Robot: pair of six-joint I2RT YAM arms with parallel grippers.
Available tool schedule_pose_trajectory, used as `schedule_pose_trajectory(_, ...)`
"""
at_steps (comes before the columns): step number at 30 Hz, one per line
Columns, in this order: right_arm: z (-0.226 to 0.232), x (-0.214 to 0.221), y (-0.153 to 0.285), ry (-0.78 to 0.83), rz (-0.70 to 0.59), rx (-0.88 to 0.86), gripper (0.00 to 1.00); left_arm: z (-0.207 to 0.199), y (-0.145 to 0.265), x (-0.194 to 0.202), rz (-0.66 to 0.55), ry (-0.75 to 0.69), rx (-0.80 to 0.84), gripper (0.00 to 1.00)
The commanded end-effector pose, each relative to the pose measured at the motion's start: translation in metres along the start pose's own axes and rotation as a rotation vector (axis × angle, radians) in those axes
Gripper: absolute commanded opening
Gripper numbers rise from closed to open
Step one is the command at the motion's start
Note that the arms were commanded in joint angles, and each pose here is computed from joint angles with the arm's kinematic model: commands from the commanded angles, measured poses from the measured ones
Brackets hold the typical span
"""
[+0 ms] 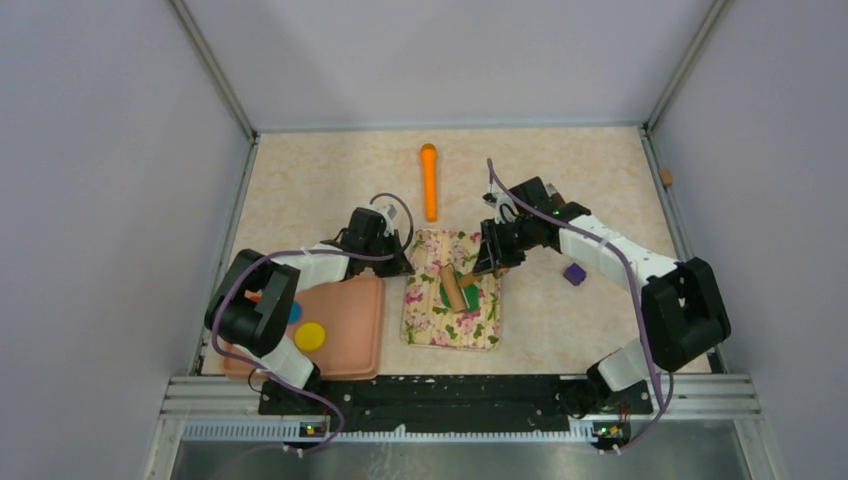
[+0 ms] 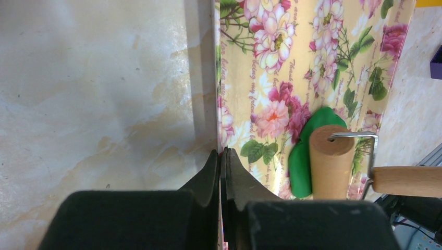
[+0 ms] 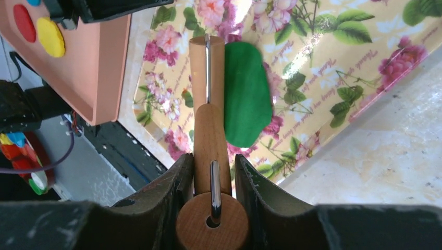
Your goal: Roll out the dumpling wrappers from the dough
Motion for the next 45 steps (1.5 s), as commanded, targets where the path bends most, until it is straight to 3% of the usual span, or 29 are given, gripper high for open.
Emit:
schedule_pose_trajectory(1, -0.02, 0.0, -0.015, -0.028, 0.026, 0.113, 0.0, -0.006, -0.001, -0.005, -0.026, -0.011, 0.028, 0.0)
schedule_pose_trajectory(9, -0.034, 0.007, -0.039, -0.084, 0.105, 0.13, 0.0, -0.008, -0.001, -0.009, -0.045, -0.02, 0.03, 0.0)
schedule_pose_trajectory(20, -0.035, -0.007, -0.056, -0.083, 0.097, 0.083, 0.0, -0.008, -0.002, -0.011, -0.053, -0.034, 0.029, 0.0)
schedule_pose_trajectory(24, -0.012, -0.025, -0.045, -0.006, 0.039, -0.063, 0.0, -0.009, -0.002, -0.013, -0.055, -0.037, 0.031, 0.0)
schedule_pose_trajectory(27, 0.028, -0.049, -0.01, 0.139, -0.038, -0.319, 0.0, -0.009, -0.004, -0.013, -0.052, -0.029, 0.033, 0.0)
schedule_pose_trajectory(29, 0.045, -0.053, 0.016, 0.203, -0.068, -0.369, 0.0, -0.009, -0.006, -0.012, -0.041, -0.023, 0.034, 0.0)
schedule_pose_trajectory(34, 0.044, -0.031, 0.045, 0.27, -0.058, -0.28, 0.0, -0.008, -0.011, -0.015, -0.036, 0.007, 0.011, 0.0)
schedule_pose_trajectory(40, 0.027, -0.03, 0.067, 0.308, -0.067, 0.02, 0.0, -0.01, -0.013, -0.022, -0.041, -0.009, 0.001, 0.0)
schedule_pose_trajectory(45, 0.017, -0.025, 0.053, 0.258, -0.008, 0.006, 0.0, -0.01, -0.013, -0.019, -0.037, -0.008, 0.006, 0.0)
Point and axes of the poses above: each gripper's point midway between its finger pads, its own y axis back along the fingers, its own z axis along the line the jaws close on, x = y × z, the point moved 9 cm from there along y, back along the fingers, and after that the axes turned 6 degrees about y, right-handed, at the moved point
